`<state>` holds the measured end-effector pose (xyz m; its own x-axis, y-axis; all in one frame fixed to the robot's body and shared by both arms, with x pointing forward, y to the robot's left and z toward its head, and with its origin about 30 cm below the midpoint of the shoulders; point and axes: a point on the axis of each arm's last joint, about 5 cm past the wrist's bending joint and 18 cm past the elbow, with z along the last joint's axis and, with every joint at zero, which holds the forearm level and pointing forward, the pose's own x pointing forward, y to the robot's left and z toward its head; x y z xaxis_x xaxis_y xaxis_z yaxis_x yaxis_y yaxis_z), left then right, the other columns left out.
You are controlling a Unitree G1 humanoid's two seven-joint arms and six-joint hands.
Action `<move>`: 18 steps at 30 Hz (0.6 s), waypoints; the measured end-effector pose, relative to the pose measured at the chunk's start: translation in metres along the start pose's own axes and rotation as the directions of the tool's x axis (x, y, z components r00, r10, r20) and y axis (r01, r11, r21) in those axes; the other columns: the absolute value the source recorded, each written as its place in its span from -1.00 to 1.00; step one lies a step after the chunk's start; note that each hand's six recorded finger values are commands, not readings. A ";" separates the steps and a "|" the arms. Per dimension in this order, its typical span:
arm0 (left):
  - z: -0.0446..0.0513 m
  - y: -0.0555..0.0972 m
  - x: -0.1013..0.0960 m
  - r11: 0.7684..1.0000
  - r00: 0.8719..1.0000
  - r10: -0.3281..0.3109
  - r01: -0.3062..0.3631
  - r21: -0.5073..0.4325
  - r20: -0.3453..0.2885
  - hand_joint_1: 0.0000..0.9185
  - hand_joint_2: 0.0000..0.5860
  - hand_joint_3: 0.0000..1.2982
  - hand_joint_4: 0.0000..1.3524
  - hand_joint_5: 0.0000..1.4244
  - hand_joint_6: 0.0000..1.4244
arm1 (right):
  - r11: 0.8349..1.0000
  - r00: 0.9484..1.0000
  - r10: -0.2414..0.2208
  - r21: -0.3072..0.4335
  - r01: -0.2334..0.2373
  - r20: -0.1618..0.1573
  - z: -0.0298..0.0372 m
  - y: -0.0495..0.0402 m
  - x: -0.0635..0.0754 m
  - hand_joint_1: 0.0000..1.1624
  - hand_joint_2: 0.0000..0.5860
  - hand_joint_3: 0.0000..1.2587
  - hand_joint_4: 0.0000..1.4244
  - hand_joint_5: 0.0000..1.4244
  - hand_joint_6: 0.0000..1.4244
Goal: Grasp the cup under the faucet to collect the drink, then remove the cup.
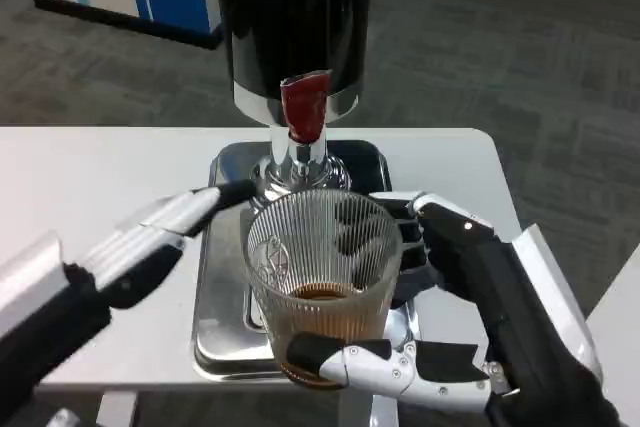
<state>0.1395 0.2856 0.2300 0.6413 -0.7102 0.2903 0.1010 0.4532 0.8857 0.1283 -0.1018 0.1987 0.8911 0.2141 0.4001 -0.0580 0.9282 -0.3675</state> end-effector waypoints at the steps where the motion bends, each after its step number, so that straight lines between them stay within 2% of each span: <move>1: 0.0009 0.001 0.001 0.999 1.000 -0.020 0.020 0.028 0.004 -1.00 -0.82 -1.00 -1.00 -1.00 -1.00 | 1.000 1.000 0.001 0.000 -0.001 -0.001 -0.0002 0.0001 0.000 0.50 -0.41 -0.11 -0.06 0.04 0.00; 9: 0.0015 0.005 0.001 0.985 0.997 -0.080 0.082 0.153 -0.017 -1.00 -0.82 -1.00 -1.00 -1.00 -1.00 | 1.000 1.000 0.014 -0.002 -0.014 -0.027 -0.0043 0.0026 0.000 0.50 -0.41 -0.10 -0.05 0.04 0.00; 18: 0.0003 0.006 -0.008 0.977 0.994 -0.095 0.103 0.184 -0.051 -1.00 -0.82 -1.00 -1.00 -1.00 -1.00 | 0.999 0.998 0.045 0.001 -0.045 -0.036 -0.0074 0.0080 0.003 0.50 -0.41 -0.10 -0.05 0.04 0.00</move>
<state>0.1346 0.2941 0.2332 0.6668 -0.7216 0.1861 0.0243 0.2707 0.9624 0.1341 -0.0959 0.1909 0.9033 0.2444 0.3527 -0.0981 0.9178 -0.3847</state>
